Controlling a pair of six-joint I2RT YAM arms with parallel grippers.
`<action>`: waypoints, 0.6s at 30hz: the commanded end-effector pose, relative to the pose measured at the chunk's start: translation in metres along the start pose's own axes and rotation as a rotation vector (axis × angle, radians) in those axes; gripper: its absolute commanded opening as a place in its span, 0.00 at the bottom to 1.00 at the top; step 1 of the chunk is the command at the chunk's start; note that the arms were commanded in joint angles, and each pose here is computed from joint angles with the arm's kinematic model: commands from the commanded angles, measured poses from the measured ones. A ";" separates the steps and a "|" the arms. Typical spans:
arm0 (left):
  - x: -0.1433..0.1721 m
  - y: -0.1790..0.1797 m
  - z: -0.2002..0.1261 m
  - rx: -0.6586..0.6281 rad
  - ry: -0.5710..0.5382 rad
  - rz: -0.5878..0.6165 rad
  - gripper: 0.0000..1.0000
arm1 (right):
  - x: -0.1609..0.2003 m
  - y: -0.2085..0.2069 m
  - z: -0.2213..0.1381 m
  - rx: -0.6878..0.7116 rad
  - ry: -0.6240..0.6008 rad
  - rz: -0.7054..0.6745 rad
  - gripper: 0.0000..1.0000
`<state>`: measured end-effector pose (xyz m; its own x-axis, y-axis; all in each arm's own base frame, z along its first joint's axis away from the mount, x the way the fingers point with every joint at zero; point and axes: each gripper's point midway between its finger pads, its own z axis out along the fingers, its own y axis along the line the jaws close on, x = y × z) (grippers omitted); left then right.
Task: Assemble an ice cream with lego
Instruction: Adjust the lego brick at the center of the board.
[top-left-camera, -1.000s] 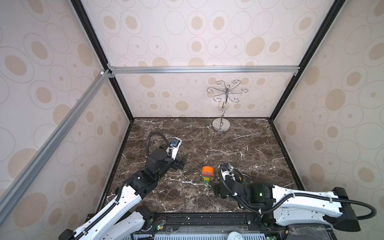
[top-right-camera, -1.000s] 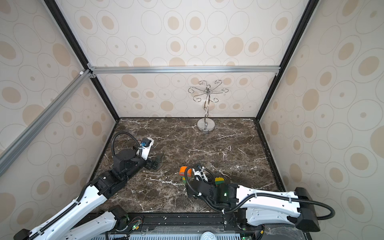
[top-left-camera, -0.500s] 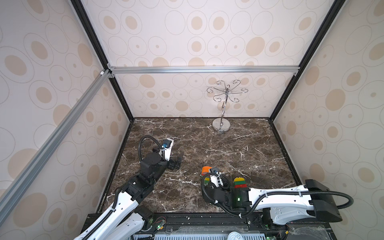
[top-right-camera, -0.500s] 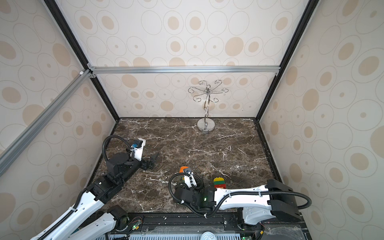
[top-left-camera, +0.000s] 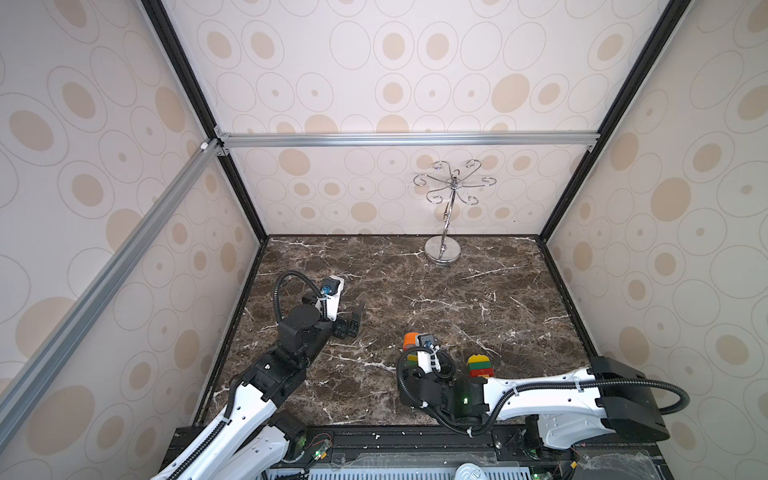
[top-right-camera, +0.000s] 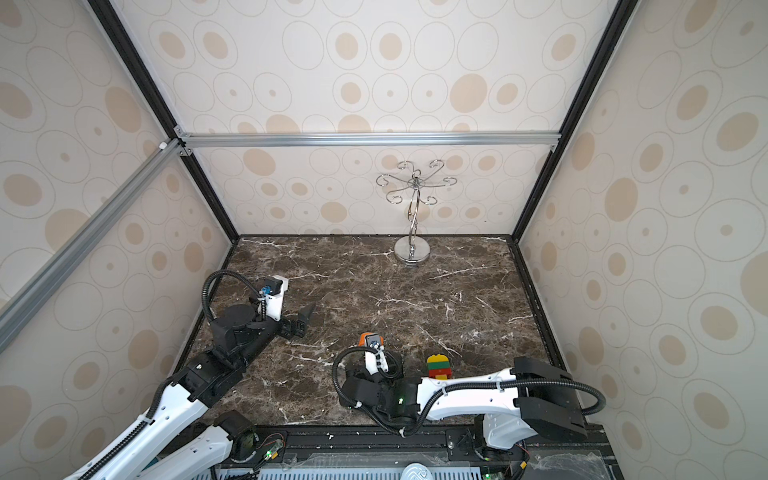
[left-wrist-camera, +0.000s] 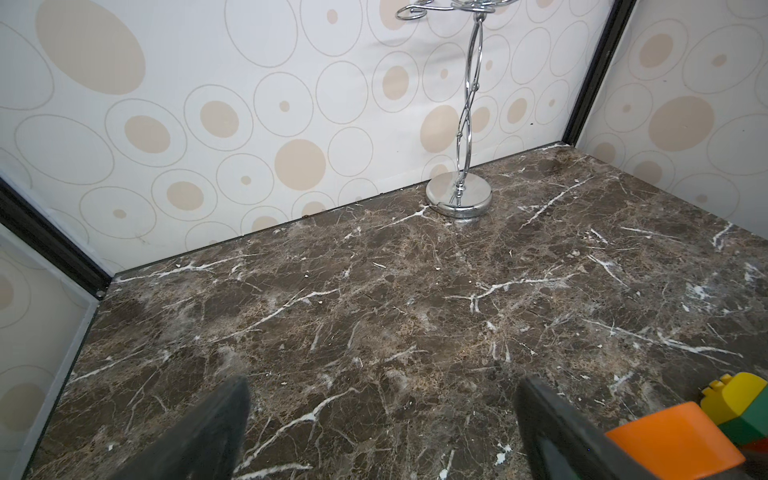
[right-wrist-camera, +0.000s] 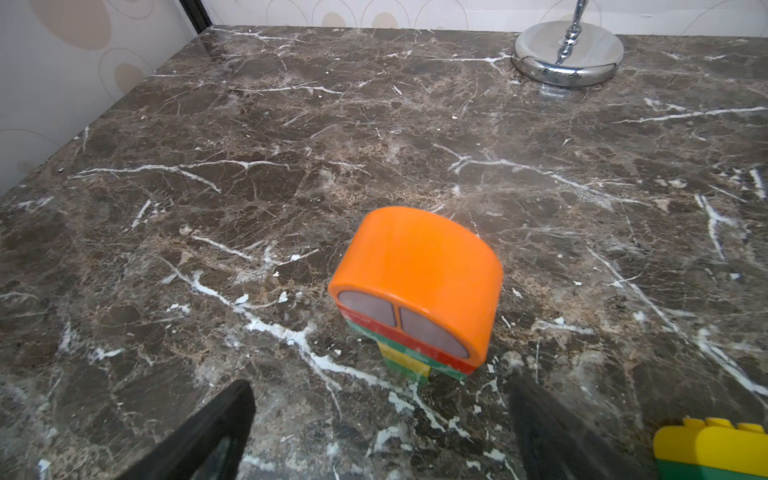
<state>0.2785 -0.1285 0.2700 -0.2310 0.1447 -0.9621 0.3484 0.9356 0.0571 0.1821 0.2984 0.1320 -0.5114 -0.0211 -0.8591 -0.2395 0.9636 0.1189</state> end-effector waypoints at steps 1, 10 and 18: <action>-0.007 0.004 -0.002 -0.008 -0.029 -0.016 1.00 | -0.009 -0.004 0.000 0.051 -0.046 0.018 0.98; -0.007 0.005 -0.002 -0.002 -0.030 -0.019 1.00 | -0.012 -0.009 0.009 0.062 -0.053 0.022 0.98; -0.005 0.006 -0.001 -0.006 -0.025 -0.018 1.00 | -0.014 -0.007 0.016 0.054 -0.044 0.014 0.98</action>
<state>0.2802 -0.1249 0.2680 -0.2365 0.1403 -0.9614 0.3441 0.9375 0.0522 0.2017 0.2935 0.1338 -0.4837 0.0027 -0.8752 -0.1874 0.9765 0.1066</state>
